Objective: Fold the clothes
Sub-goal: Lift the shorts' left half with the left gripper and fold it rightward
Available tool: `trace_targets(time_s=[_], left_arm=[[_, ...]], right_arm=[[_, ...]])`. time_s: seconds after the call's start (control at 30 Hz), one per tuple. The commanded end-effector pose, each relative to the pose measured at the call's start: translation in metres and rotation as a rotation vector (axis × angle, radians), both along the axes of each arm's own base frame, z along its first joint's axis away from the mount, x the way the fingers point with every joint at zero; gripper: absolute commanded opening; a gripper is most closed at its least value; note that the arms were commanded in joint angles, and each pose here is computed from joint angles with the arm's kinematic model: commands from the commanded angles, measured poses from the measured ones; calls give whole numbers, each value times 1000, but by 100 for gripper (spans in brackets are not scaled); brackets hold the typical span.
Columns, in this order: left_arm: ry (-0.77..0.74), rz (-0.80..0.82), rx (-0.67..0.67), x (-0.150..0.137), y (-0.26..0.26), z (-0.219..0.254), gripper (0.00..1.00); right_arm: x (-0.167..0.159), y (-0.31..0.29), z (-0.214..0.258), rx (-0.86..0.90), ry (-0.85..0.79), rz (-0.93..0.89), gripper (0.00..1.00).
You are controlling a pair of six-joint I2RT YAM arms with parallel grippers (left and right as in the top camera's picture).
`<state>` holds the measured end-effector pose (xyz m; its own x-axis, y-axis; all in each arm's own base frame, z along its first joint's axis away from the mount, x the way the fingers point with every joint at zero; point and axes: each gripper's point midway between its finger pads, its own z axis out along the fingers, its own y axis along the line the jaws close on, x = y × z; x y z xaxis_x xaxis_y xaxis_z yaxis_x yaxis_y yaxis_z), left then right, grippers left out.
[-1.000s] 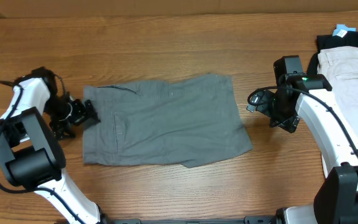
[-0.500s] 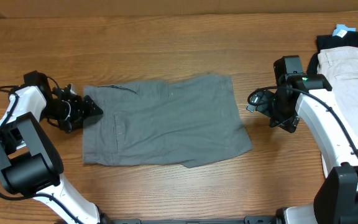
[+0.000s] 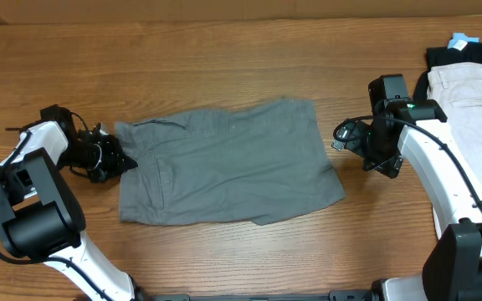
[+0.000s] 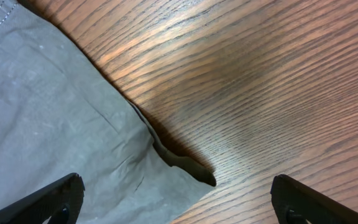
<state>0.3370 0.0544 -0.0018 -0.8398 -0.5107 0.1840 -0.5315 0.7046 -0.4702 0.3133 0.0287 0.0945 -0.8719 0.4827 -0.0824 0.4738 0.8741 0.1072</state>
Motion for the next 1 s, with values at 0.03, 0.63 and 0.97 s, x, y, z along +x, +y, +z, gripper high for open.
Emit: trace_targets(time_s=[0.03, 0.63, 0.97], left_arm=[[198, 95, 228, -18, 38, -18, 4], [103, 141, 451, 38, 72, 174, 4], [54, -1, 456, 52, 0, 195, 4]], right_arm=[[9, -2, 12, -4, -44, -2, 100], [9, -2, 12, -4, -44, -2, 100], [9, -2, 12, -4, -44, -2, 100]])
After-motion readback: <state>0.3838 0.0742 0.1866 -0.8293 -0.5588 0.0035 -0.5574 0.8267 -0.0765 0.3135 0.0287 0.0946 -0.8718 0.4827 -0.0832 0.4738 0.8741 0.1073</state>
